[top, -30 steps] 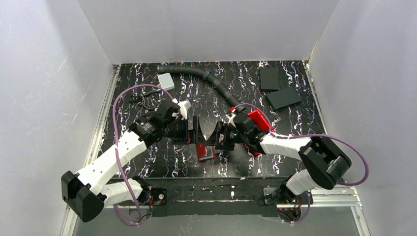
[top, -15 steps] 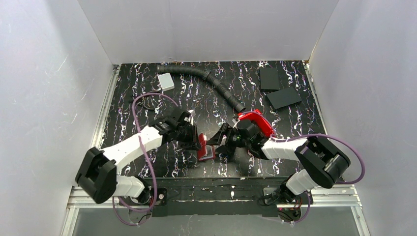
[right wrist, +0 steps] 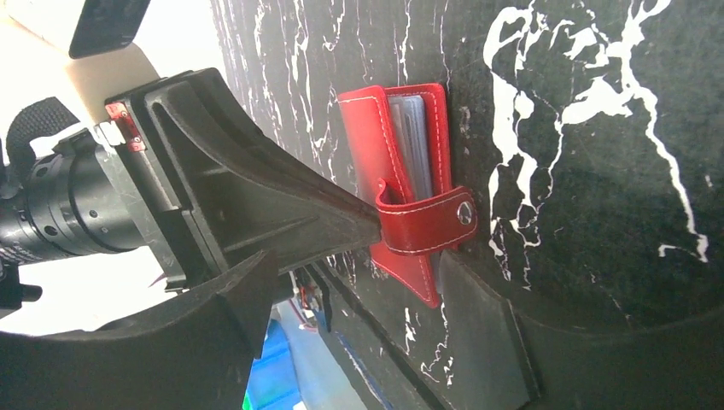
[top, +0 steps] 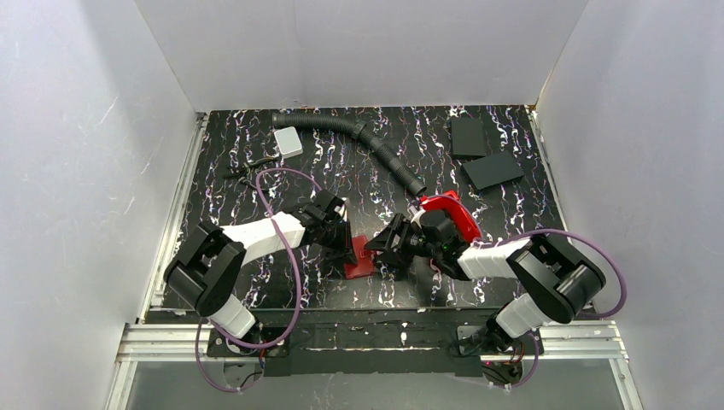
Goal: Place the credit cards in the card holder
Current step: Close the card holder at the center of the board.
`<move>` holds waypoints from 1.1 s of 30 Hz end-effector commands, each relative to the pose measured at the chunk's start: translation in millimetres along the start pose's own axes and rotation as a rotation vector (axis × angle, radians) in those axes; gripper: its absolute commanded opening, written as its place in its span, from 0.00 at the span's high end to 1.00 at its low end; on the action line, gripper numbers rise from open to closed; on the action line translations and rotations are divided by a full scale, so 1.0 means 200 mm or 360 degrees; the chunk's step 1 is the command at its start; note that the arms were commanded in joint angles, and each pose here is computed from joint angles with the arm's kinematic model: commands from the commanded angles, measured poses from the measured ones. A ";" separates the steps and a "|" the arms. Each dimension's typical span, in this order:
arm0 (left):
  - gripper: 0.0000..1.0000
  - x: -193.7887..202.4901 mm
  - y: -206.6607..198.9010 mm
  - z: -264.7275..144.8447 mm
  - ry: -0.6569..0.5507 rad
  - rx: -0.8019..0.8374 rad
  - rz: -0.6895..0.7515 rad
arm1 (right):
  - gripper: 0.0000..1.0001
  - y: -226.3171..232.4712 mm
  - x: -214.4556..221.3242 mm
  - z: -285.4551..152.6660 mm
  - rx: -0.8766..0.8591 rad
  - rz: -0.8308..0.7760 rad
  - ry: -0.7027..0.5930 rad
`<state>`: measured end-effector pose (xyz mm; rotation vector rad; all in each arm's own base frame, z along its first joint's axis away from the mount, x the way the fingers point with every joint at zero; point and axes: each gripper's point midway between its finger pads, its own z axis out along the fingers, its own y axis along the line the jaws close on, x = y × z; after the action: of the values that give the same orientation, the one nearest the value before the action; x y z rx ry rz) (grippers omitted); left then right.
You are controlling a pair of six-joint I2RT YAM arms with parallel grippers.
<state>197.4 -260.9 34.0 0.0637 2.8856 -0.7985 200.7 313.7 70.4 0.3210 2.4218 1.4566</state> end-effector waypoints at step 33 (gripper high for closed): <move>0.75 0.02 -0.01 -0.14 -0.0024 0.0028 -0.0001 | 0.91 -0.39 0.02 0.02 0.0714 -0.0603 0.0136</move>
<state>194.6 -262.6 36.9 0.0663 2.8901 -0.8367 188.9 310.5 26.9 -0.1141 2.6335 1.0243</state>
